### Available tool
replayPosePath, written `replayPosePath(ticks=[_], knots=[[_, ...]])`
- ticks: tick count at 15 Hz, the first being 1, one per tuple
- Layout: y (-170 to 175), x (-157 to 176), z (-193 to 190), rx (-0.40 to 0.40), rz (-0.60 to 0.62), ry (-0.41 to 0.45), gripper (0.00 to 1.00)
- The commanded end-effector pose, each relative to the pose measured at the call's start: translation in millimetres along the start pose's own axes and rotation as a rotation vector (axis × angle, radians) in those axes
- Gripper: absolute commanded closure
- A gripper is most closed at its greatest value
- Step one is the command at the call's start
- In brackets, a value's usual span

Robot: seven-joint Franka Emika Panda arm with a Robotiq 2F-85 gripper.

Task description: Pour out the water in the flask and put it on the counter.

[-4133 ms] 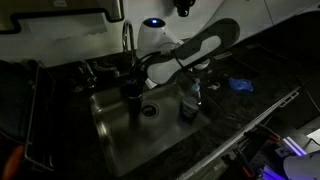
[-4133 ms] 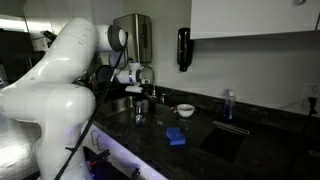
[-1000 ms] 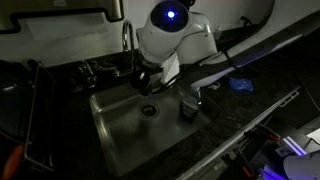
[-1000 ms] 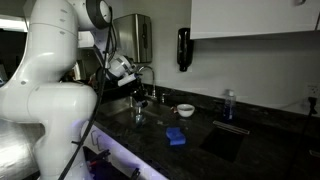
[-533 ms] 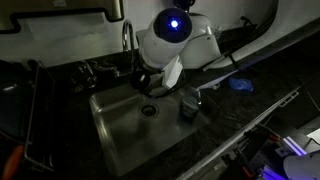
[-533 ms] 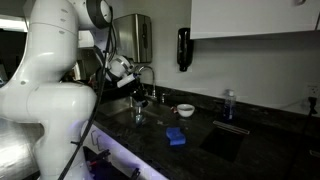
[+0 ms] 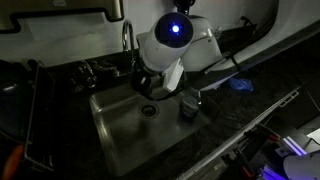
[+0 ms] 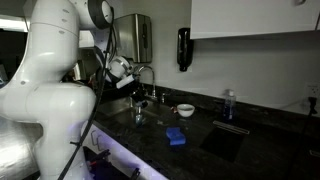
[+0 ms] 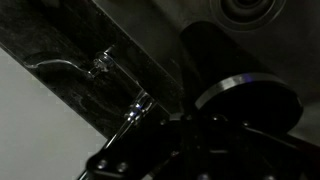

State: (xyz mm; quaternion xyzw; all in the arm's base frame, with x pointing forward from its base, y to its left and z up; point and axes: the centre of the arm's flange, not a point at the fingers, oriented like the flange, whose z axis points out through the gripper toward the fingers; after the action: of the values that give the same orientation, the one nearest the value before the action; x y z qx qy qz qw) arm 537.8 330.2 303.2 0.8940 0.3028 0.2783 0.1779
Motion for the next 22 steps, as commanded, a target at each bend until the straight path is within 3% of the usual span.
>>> replayPosePath(ticks=[1,8,15,22], knots=[[13,-5,-19,-0.042,0.005,0.008,0.98],[24,-10,-13,-0.132,-0.010,0.028,0.98],[26,-10,-14,-0.171,-0.015,0.042,0.98],[28,-7,-22,-0.276,-0.070,0.098,0.98]])
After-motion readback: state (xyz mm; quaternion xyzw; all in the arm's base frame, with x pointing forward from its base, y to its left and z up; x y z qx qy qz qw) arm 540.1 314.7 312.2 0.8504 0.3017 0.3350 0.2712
